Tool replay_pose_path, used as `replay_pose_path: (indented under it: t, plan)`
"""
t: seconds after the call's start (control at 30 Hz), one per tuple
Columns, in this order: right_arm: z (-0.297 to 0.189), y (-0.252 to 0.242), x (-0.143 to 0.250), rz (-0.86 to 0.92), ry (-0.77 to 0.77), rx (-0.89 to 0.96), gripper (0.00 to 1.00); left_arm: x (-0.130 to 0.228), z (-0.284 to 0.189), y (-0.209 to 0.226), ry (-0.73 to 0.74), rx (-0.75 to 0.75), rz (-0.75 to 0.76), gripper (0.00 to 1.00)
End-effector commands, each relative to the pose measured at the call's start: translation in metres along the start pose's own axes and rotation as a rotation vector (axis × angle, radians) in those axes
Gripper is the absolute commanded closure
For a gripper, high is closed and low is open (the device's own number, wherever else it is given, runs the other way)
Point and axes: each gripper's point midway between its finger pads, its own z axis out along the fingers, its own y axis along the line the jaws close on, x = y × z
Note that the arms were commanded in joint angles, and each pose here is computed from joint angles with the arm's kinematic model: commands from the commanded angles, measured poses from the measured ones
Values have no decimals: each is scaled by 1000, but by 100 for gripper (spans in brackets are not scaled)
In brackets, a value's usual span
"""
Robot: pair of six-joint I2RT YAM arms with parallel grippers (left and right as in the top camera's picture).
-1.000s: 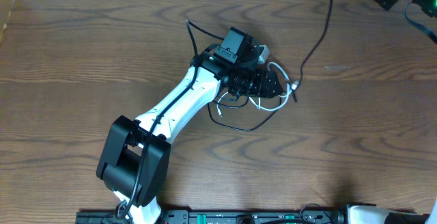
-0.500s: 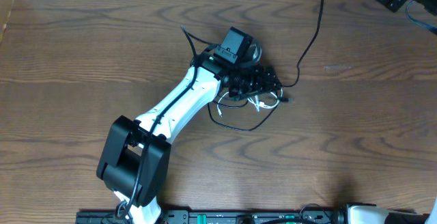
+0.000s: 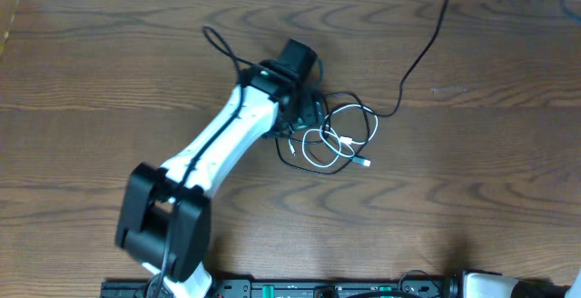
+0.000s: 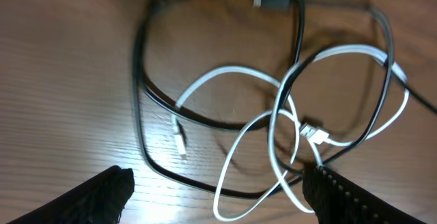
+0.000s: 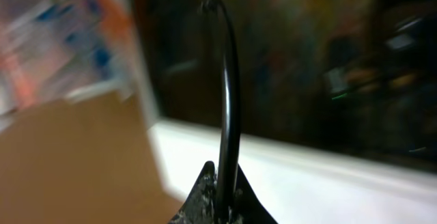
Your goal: Untangle cables
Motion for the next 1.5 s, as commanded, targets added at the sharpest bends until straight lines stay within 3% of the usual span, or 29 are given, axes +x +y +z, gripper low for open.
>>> replay_pose_path:
  t: [0.0, 0.1, 0.27, 0.53, 0.83, 1.0, 1.47]
  plan:
    - [-22, -48, -36, -34, -150, 274, 99, -11, -25, 3, -86, -3, 16, 15]
    - [-31, -69, -27, 9, -121, 358, 99, -4, -27, -8, -55, 55, 24, 15]
    - [-48, -106, 24, 81, 52, 549, 99, 1, -23, -33, -50, 133, 143, 17]
    - [-54, -111, 47, 105, 140, 585, 99, 15, 2, -52, -29, 123, 307, 20]
    - [-59, -113, 59, 136, 185, 602, 99, 18, 48, -53, 22, 98, 312, 46]
    - [-60, -113, 63, 118, 205, 603, 99, 21, 64, -58, 45, 117, 316, 55]
    - [-61, -114, 68, 128, 224, 609, 99, 35, 97, -54, 104, 79, 327, 55]
